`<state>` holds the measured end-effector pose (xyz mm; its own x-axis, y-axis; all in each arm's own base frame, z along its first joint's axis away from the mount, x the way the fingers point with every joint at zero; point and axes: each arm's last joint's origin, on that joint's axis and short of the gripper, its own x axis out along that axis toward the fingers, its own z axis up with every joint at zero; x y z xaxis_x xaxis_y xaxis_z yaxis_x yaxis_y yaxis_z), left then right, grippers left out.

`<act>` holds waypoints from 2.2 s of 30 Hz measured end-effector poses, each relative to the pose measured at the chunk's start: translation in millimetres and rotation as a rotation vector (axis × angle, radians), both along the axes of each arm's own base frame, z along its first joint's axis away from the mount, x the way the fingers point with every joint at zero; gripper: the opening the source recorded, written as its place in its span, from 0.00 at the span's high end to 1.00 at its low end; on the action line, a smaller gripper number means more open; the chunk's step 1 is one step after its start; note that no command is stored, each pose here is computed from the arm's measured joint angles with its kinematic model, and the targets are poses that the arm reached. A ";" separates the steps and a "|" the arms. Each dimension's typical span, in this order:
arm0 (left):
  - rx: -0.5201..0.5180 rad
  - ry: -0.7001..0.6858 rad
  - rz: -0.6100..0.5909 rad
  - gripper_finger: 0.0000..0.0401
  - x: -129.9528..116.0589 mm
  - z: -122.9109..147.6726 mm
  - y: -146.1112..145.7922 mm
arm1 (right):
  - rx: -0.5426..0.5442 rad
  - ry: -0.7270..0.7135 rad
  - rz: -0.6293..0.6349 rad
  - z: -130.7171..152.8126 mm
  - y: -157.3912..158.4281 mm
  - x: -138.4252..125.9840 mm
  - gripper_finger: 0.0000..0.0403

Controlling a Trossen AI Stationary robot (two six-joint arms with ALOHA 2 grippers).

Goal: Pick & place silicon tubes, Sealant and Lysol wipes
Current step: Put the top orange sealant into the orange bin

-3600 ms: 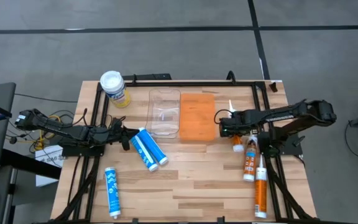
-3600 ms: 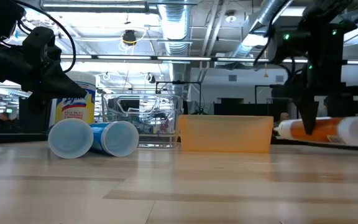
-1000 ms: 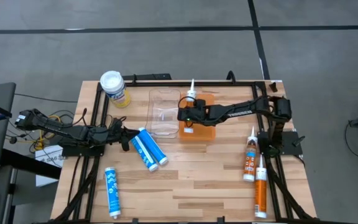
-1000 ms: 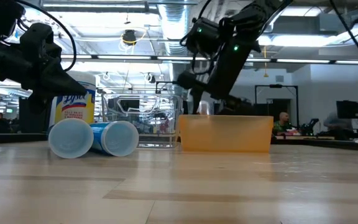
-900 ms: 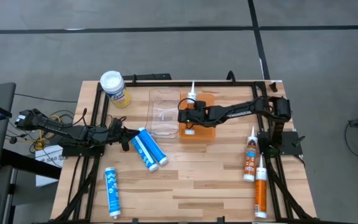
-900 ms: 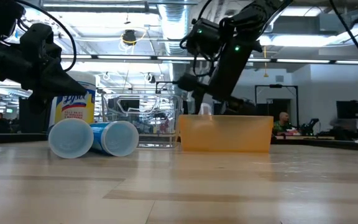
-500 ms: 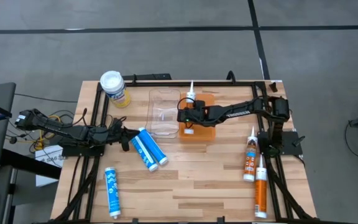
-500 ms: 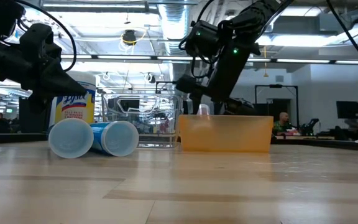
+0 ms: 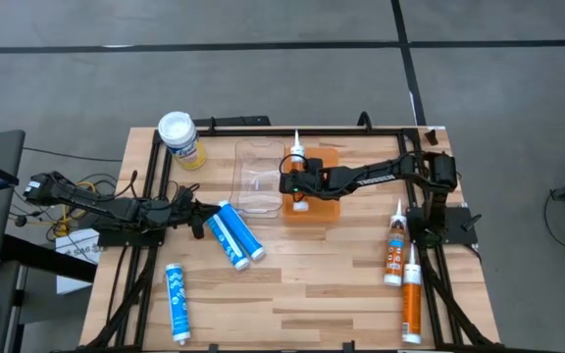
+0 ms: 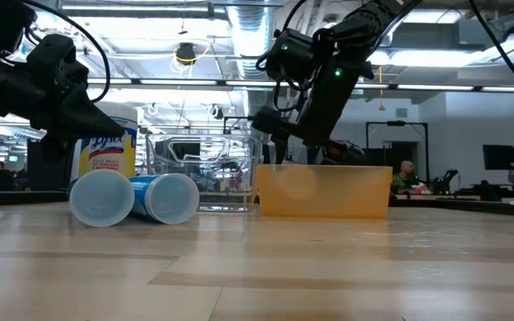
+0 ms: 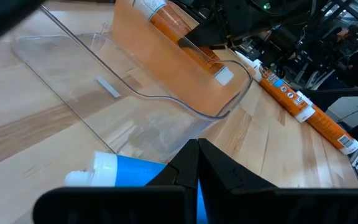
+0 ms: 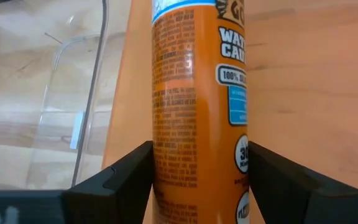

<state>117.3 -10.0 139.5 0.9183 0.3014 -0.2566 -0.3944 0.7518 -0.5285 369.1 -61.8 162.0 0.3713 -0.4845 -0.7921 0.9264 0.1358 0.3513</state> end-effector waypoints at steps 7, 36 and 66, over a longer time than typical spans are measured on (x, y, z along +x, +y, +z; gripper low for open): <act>0.000 0.000 0.000 1.00 0.0 0.0 0.0 | -0.001 -0.005 -0.001 0.2 -0.2 0.4 0.43; -0.001 0.000 -0.001 1.00 0.0 -0.1 0.0 | -0.004 -0.059 0.066 9.4 0.1 4.3 0.33; -0.002 0.001 -0.007 1.00 0.1 -0.1 -0.2 | 0.634 0.437 0.176 141.5 88.5 -184.0 0.33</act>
